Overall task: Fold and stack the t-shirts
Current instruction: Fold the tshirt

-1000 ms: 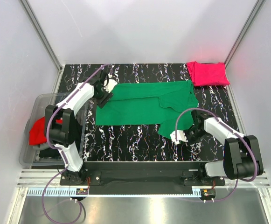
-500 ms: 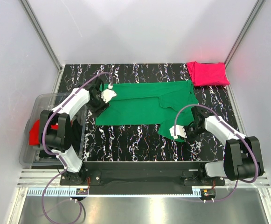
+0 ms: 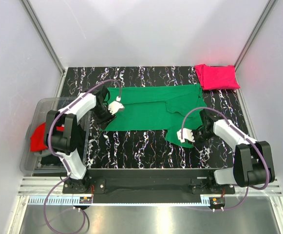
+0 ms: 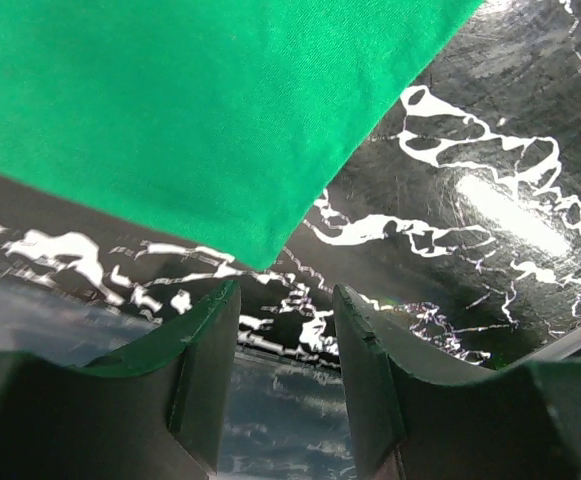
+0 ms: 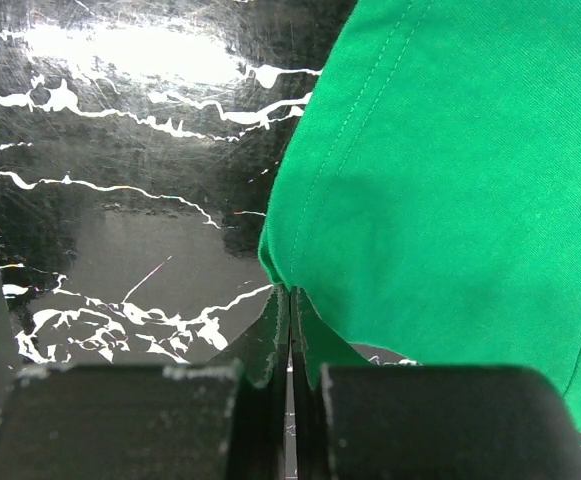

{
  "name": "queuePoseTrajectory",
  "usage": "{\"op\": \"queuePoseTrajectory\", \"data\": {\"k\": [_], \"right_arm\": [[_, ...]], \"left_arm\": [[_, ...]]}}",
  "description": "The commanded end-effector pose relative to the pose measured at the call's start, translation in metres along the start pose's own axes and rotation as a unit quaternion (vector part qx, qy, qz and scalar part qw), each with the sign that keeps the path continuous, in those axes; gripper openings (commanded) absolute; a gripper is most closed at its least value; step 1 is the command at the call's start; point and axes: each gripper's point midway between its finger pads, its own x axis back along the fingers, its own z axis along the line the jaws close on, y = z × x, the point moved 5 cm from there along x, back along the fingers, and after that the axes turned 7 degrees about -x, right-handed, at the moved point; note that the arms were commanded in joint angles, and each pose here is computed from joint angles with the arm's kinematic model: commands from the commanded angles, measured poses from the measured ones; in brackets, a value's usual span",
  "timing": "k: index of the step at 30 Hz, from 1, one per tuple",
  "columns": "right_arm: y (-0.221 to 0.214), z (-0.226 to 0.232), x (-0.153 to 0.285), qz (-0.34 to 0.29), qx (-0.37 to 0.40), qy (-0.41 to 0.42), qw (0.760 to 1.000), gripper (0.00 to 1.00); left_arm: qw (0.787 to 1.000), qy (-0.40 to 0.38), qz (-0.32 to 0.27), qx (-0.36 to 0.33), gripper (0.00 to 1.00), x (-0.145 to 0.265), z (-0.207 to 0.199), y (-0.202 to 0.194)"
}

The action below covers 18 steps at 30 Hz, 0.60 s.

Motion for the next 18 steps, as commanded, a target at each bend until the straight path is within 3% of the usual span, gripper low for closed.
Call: {"op": "queuePoseTrajectory", "data": {"k": [1,15,18], "right_arm": [[0.004,-0.010,0.006,0.003,0.001,-0.012,1.000,0.01],[0.004,-0.011,0.004,0.003,-0.017,-0.009,1.000,0.01],[0.003,-0.011,0.003,0.005,-0.021,-0.009,1.000,0.01]], "left_arm": [[1.000,-0.023,-0.006,-0.004,0.47,-0.009,-0.001,0.002],[0.999,-0.022,0.037,0.000,0.46,-0.046,0.005,-0.013],[0.999,-0.023,0.049,0.003,0.29,-0.056,0.004,-0.019]]}}
